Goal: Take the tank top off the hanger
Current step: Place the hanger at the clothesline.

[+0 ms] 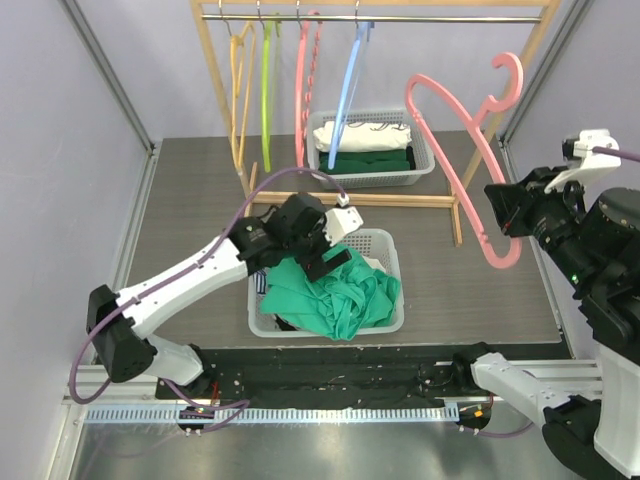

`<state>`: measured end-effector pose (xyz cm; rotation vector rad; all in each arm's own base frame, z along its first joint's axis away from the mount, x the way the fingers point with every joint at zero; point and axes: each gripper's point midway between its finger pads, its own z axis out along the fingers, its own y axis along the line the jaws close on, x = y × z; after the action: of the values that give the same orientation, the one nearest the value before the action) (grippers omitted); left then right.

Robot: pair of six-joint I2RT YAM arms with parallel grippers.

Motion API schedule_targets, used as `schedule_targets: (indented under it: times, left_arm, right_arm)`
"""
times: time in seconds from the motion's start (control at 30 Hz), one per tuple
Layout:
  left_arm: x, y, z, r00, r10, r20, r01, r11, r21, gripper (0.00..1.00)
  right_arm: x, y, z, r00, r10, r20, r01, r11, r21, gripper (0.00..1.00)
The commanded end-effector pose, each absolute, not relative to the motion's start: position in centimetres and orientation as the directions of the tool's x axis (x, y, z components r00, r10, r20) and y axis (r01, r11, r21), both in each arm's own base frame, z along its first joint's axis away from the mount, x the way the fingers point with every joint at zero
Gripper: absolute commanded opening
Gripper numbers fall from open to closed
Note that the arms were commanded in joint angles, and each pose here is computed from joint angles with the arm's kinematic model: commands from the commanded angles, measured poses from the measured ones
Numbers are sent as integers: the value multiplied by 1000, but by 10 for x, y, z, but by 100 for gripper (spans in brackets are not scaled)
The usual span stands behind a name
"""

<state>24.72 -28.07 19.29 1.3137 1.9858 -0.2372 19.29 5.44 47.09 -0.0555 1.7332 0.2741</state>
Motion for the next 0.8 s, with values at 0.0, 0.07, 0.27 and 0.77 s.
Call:
schedule_targets:
  times: [0.0, 0.07, 0.27, 0.77]
  left_arm:
    - [241, -266, 262, -214, 706, -676, 837, 490, 246, 100]
    - [235, -265, 295, -200, 678, -707, 838, 492, 235, 100]
    - [206, -259, 378, -111, 601, -792, 877, 433, 206, 100]
    - [188, -209, 445, -73, 519, -852, 807, 533, 255, 100]
  right_arm:
    - [212, 57, 511, -81, 109, -991, -194, 973, 123, 1]
    - [222, 58, 520, -80, 97, -992, -180, 978, 110, 1]
    - [243, 62, 539, -68, 89, -994, -163, 982, 99, 1]
    - [320, 90, 558, -52, 53, -997, -162, 985, 61, 1]
